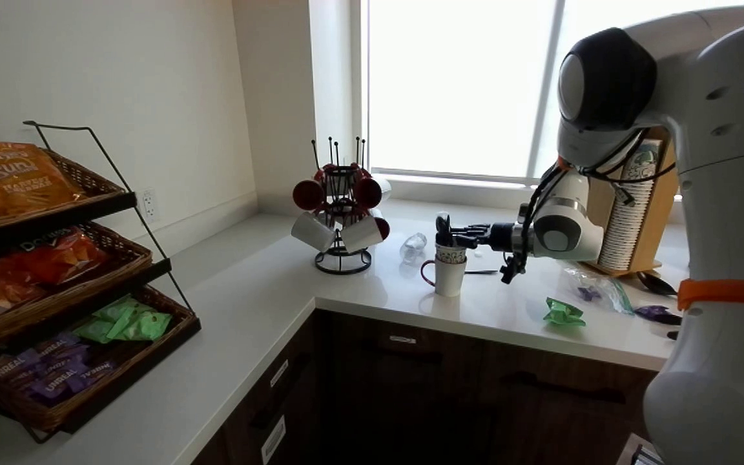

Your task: Put the black fork in the paper cup in the mug

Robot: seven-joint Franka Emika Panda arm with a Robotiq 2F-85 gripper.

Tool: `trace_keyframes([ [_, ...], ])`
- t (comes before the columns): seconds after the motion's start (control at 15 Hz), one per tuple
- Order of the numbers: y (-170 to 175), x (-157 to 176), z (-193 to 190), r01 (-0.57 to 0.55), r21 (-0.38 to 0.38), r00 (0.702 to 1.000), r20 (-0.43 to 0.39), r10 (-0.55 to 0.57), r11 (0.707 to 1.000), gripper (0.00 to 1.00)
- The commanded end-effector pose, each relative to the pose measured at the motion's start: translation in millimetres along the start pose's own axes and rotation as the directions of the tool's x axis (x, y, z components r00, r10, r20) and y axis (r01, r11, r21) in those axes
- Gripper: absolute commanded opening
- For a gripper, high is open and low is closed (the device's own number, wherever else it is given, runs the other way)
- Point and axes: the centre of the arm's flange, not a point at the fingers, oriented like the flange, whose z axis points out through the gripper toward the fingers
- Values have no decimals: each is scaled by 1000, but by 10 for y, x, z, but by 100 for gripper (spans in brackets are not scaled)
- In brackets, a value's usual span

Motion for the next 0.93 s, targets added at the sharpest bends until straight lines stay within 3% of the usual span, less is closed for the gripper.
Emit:
trace_keyframes([
  [0.0, -98, 270, -179, 63, -13, 998, -27, -64, 998, 72],
  [0.27, -183, 650, -421, 103, -49, 994, -38, -105, 993, 99],
  [0.4, -238, 811, -537, 97, -54, 995, 1, -97, 994, 100],
  [0.53, -326, 930, -640, 80, -45, 995, 70, -76, 996, 100],
  [0.6, -401, 989, -695, 78, -45, 987, 145, -70, 996, 100],
  [0.87, -613, 1166, -789, 116, -113, 927, 369, -67, 987, 100],
])
